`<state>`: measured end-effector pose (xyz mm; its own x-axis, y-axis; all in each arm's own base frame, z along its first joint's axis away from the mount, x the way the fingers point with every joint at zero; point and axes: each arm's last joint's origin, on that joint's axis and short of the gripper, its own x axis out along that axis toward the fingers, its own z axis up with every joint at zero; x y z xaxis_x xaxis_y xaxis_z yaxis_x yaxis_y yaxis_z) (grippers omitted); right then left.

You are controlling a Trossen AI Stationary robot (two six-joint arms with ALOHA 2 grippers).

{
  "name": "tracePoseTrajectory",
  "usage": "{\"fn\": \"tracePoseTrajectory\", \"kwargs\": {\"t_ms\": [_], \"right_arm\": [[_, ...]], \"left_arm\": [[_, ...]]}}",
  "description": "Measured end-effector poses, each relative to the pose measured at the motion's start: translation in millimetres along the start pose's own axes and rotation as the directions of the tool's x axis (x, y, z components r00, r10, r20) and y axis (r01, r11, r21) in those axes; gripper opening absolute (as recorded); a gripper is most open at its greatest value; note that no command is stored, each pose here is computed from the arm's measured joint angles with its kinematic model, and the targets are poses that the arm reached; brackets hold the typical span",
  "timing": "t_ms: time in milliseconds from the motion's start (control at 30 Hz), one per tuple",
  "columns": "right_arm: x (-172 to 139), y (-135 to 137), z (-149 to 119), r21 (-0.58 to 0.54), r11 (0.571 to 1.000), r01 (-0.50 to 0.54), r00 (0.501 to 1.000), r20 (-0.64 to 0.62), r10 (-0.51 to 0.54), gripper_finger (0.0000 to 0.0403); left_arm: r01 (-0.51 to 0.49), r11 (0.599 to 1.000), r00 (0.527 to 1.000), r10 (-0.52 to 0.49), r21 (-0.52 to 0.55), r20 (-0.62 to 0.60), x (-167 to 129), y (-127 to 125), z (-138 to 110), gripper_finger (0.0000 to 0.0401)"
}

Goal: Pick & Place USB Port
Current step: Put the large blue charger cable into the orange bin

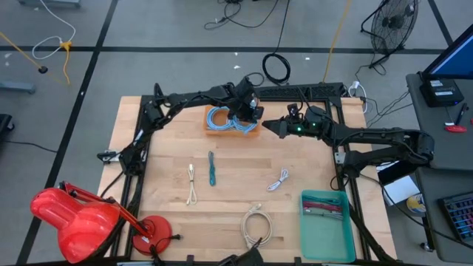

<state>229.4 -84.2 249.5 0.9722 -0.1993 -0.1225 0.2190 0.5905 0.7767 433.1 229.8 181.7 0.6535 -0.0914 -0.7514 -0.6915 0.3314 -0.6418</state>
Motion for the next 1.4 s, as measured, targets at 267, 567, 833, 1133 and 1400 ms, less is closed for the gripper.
{"fn": "tracePoseTrajectory", "kwargs": {"t_ms": [267,567,833,1133,1400], "right_arm": [[0.0,0.3,-0.4,0.008,1.0,-0.011,1.0,-0.013,0.011,0.0141],[0.0,1.5,0.6,0.009,1.0,-0.023,1.0,-0.003,0.023,0.0141],[-0.1,4.2,2.8,0.002,0.999,-0.051,0.998,0.02,0.051,0.0141],[-0.1,4.2,2.8,0.014,0.999,-0.051,0.998,0.02,0.051,0.0141],[-0.1,4.3,2.7,0.017,0.998,-0.053,0.998,0.017,0.053,0.0141]], "left_arm": [[-0.011,1.0,0.999,0.011,-0.016,0.031,-3.5,5.0,6.8,0.0006],[-0.025,1.0,0.999,0.025,-0.008,0.039,-2.4,3.2,4.9,0.0006],[-0.028,0.999,0.999,0.028,0.022,0.025,-1.4,1.8,2.0,0.0006],[-0.014,0.999,1.0,0.014,0.034,0.013,-1.5,1.2,1.7,0.0072],[0.037,0.998,0.999,-0.037,0.044,0.006,-2.6,-0.5,4.6,0.012]]}}
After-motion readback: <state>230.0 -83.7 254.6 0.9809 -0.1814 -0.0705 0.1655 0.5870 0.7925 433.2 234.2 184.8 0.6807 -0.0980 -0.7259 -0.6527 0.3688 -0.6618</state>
